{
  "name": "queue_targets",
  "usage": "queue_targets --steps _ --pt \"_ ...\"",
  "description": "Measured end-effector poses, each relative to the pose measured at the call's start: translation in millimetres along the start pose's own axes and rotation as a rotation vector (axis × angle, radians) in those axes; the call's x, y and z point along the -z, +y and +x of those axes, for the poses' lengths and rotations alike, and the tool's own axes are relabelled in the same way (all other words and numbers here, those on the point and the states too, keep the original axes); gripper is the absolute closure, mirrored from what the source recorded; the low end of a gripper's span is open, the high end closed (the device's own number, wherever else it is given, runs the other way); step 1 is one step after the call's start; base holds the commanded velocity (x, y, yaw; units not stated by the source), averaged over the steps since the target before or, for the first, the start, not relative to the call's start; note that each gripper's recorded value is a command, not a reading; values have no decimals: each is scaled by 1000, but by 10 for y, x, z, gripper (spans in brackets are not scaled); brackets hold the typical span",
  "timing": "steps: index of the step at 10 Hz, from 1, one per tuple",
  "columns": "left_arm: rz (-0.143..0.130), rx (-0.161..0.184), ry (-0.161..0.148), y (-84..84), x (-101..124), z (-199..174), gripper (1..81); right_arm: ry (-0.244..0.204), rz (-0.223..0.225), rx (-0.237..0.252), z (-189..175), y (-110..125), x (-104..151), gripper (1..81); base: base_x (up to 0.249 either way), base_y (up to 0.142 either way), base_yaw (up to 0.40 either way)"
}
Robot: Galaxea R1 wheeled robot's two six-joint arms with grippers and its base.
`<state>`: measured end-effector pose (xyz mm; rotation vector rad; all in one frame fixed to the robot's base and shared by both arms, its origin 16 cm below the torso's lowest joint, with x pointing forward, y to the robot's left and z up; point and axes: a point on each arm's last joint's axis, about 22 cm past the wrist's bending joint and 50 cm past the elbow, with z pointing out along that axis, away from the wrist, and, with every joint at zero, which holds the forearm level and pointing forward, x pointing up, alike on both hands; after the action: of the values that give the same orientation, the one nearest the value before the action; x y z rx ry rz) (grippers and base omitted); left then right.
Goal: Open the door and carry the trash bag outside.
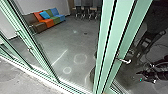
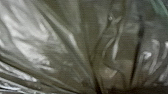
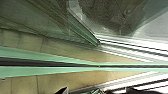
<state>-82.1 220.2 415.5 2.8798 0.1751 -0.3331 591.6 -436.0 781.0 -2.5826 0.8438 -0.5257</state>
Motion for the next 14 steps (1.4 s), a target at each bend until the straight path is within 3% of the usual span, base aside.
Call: queue_targets --steps 1,3,5,6,8,9,10,14 --pt "0 0 -1 1 0 -5 811 37 30 -13 206 -168 141 10 0 0 0" --pt "0 0 -1 4 0 -3 811 140 26 115 587 -232 418 10 0 0 0" --pt "-2 0 -1 16 -2 2 811 250 -22 248 984 -181 734 10 0 0 0" --pt "-4 0 -2 38 -6 3 811 288 -44 265 1135 -116 863 10 0 0 0" --pt "-11 0 -2 86 -16 3 811 354 -142 291 1393 119 1170 10 0 0 0" --pt "-12 0 -2 99 -18 3 811 379 -155 304 1474 80 1286 10 0 0 0" --pt "-13 0 -2 102 -19 3 811 396 -160 311 1528 48 1361 10 0 0 0" --pt "-12 0 -3 99 -18 3 811 424 -233 324 1680 301 1615 10 0 0 0"
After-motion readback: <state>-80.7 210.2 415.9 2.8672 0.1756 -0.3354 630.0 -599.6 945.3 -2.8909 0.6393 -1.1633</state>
